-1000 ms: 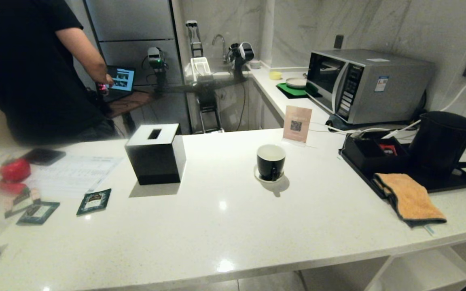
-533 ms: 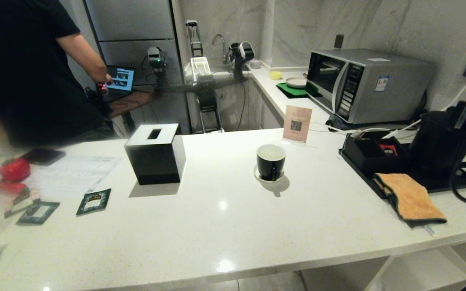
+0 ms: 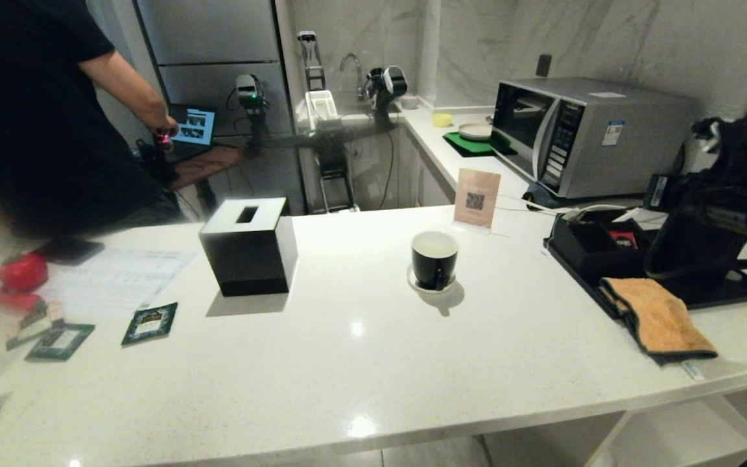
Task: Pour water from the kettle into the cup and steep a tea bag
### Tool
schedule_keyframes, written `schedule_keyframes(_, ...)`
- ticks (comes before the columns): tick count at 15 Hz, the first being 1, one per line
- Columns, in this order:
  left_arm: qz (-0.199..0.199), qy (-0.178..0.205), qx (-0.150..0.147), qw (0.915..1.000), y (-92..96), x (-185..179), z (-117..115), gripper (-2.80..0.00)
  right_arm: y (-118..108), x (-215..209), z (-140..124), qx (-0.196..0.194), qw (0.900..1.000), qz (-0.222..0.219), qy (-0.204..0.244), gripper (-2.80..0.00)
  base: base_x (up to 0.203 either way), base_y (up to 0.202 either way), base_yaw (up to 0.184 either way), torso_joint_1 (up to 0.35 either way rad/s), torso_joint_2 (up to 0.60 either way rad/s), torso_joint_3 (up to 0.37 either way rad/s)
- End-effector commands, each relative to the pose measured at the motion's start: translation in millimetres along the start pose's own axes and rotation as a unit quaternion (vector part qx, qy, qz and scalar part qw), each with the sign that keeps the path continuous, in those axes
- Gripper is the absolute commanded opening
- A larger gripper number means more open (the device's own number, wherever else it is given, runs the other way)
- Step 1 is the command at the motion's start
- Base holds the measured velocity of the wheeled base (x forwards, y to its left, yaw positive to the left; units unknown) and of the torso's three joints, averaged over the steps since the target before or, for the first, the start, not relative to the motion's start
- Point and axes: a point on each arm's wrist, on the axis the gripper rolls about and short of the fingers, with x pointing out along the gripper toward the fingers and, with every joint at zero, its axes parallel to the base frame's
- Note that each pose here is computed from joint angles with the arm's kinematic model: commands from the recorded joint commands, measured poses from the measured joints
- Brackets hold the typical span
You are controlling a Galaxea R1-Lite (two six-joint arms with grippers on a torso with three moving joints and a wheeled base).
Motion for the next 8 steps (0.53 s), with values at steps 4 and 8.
schedule_keyframes(4, 0.000, 0.000, 0.000, 1.0000, 0.0, 0, 0, -2.80, 7, 62, -12, 0.001, 0.999, -0.001, 0.047, -2.80, 0.000, 0.000, 0.000, 0.000, 0.00, 0.000)
schedule_keyframes(8, 0.000, 0.000, 0.000, 1.0000, 0.0, 0, 0, -2.80, 23, 87, -10, 0.006, 0.998, 0.012, 0.058, -2.80, 0.000, 0.000, 0.000, 0.000, 0.00, 0.000)
